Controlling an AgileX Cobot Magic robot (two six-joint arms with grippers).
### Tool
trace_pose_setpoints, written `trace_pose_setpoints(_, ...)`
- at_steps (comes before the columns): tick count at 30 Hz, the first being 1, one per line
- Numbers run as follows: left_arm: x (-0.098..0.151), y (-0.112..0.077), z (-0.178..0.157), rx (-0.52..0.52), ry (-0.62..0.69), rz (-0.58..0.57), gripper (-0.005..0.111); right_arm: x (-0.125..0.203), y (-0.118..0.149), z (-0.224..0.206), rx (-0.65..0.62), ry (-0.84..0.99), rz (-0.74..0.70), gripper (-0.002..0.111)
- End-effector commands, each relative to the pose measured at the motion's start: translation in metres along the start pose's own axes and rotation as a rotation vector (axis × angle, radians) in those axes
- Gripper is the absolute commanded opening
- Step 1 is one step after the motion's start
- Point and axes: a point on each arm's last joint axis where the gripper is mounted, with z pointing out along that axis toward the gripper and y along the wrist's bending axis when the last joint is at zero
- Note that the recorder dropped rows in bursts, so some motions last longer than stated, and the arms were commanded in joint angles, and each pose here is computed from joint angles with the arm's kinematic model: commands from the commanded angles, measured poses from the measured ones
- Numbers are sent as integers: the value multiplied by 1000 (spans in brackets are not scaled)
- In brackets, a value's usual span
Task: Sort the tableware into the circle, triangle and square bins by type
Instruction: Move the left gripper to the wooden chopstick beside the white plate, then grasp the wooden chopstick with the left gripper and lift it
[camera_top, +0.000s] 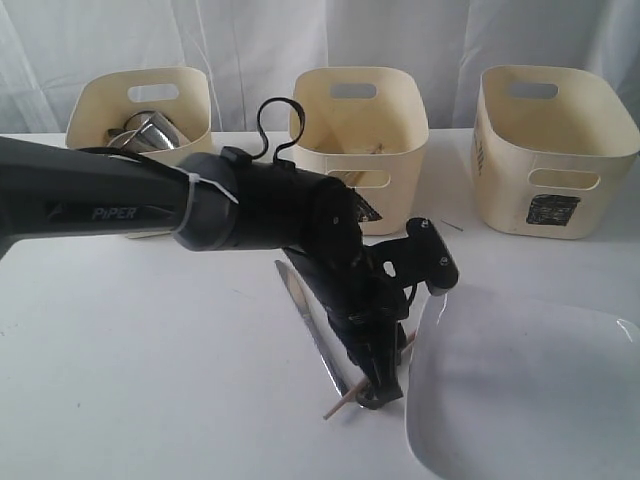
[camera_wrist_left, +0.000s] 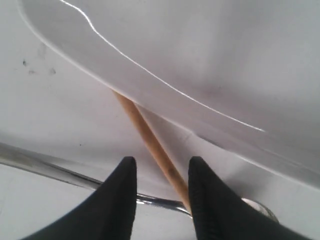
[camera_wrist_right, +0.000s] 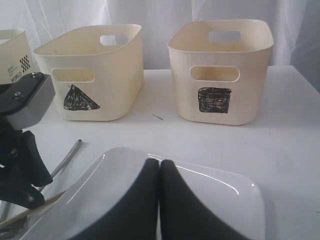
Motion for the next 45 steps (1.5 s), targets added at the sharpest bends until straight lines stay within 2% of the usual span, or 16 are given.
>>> trace_pose_setpoints(1, 3, -3, 9, 20, 16, -9, 41, 1, 0, 0, 3, -9, 1, 0)
trace_pose_setpoints(13, -1, -1, 9, -4, -26, -25, 41, 1, 0, 0, 3, -9, 1, 0)
trace_pose_setpoints(20, 4, -4, 25, 42, -9, -78, 41, 1, 0, 0, 3, -9, 21, 0)
trace_pose_setpoints(27, 7, -6, 27, 61, 13, -78, 40, 1, 0, 0, 3, -9, 21, 0)
trace_pose_setpoints(29, 8, -7, 26, 73, 26, -79, 34, 1, 0, 0, 3, -9, 21, 0)
trace_pose_setpoints(33, 9, -8, 19, 84, 61, -55, 4, 1, 0, 0, 3, -9, 21, 0)
trace_pose_setpoints(34, 9, -6, 13, 69, 66, -31, 0, 1, 0, 0, 3, -9, 21, 0)
trace_pose_setpoints(36, 8, -3, 5, 30, 71, -22, 0, 1, 0, 0, 3, -9, 21, 0)
trace_pose_setpoints(41, 11, 20, -22, -120, 70, -58, 0, 1, 0, 0, 3, -9, 21, 0)
trace_pose_setpoints(45, 17, 36, -33, -154, 70, -113, 0, 1, 0, 0, 3, -9, 21, 0)
